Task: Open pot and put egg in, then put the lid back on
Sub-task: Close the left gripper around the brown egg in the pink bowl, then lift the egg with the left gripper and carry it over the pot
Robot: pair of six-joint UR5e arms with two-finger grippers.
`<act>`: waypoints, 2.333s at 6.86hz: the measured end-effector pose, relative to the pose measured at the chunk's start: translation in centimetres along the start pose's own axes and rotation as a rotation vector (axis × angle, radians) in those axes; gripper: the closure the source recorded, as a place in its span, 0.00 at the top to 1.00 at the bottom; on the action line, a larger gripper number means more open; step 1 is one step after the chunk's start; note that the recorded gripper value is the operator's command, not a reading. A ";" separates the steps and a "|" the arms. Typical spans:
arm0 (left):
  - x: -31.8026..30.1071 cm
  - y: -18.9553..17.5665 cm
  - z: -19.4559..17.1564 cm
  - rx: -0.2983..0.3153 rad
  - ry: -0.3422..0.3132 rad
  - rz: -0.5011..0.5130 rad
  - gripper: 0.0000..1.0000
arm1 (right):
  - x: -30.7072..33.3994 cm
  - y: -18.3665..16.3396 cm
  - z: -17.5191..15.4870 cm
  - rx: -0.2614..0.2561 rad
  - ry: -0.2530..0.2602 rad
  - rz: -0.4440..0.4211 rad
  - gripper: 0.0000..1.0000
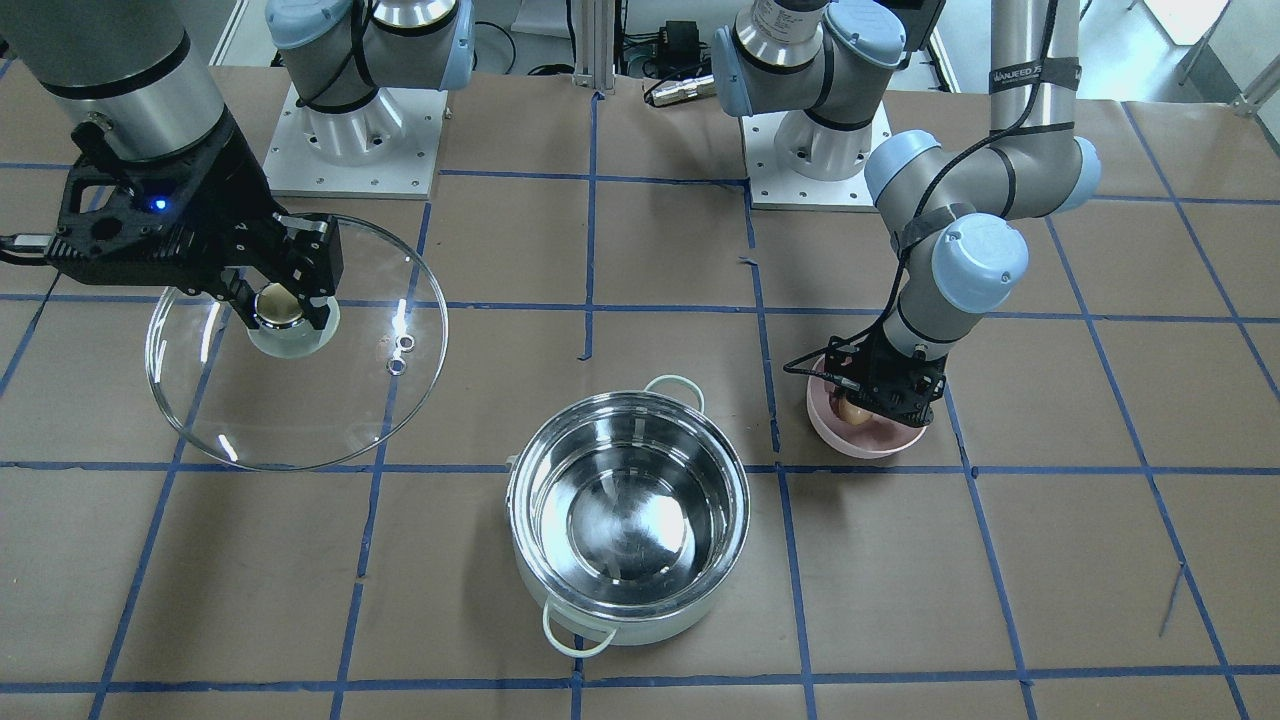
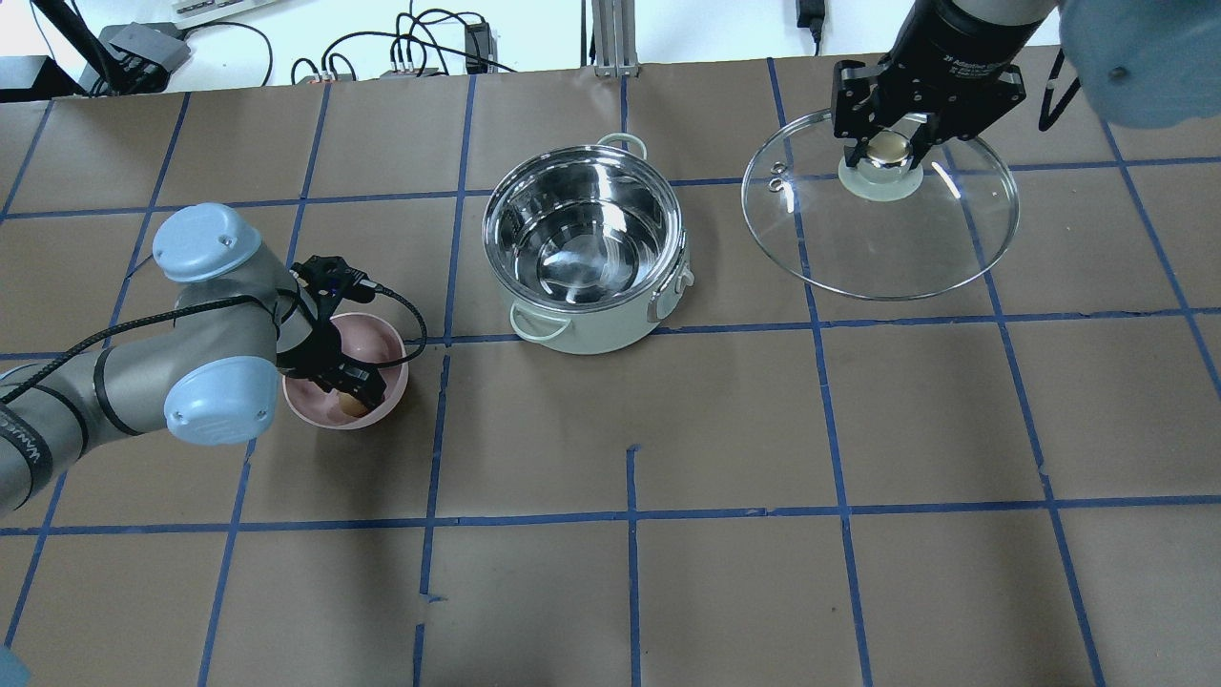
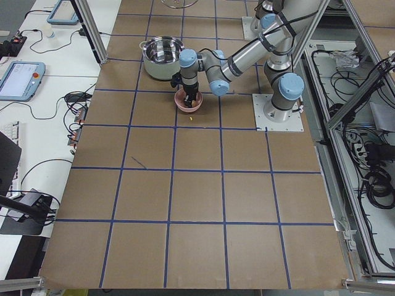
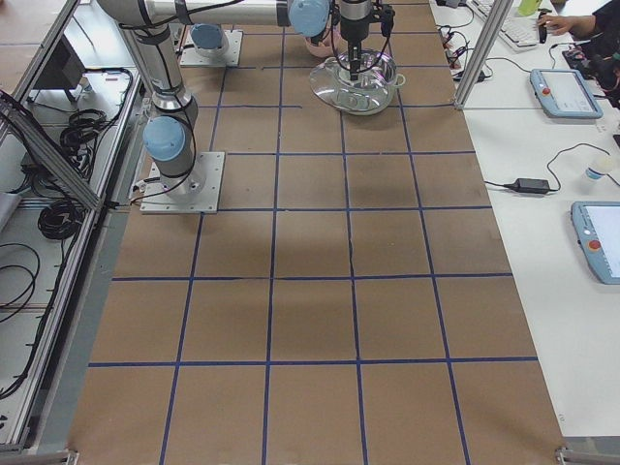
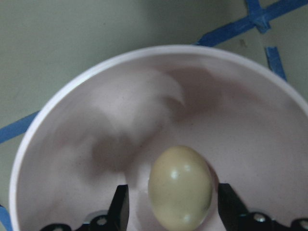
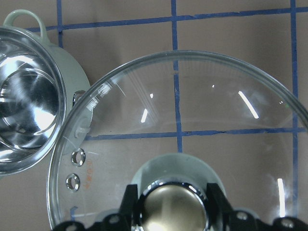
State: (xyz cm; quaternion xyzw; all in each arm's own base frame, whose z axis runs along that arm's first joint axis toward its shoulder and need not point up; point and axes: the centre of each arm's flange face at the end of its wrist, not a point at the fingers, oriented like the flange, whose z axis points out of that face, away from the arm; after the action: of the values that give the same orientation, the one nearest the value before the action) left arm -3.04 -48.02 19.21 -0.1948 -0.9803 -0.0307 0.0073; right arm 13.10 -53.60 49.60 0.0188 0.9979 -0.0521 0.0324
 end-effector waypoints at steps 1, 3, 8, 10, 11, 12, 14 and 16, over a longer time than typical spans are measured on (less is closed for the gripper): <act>0.0 0.0 0.0 0.000 0.000 -0.002 0.20 | 0.0 0.0 0.0 -0.001 0.000 0.001 0.09; 0.0 -0.1 -0.2 0.005 -0.001 -0.003 0.12 | 0.2 0.0 0.0 -0.003 0.002 0.003 0.10; -0.5 -0.9 -2.9 0.039 -0.019 -0.018 0.03 | 0.1 0.3 -0.2 -0.005 0.001 0.002 0.09; -0.9 -2.5 -7.6 0.034 -0.002 -0.083 0.03 | 0.3 0.4 0.0 -0.006 0.002 0.002 0.10; -0.9 -3.7 -10.5 0.030 0.004 -0.124 0.06 | 0.3 0.4 -0.1 -0.006 0.003 0.002 0.10; 0.1 -5.2 -13.2 0.039 0.006 -0.170 0.06 | 0.4 0.4 -0.1 -0.007 0.003 0.002 0.10; 4.3 -8.4 -16.4 0.086 0.023 -0.291 0.06 | 0.6 0.4 0.1 -0.012 0.004 0.006 0.10; 8.5 -11.2 -18.5 0.136 0.045 -0.384 0.05 | 1.4 0.2 0.2 -0.014 0.004 0.014 0.10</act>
State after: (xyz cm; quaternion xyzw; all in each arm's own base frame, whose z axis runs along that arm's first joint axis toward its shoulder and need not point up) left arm -15.08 -56.27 37.23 -0.0028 -0.9989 0.0302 0.0361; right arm 11.76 -53.39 49.33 0.0254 0.9982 -0.0446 0.0307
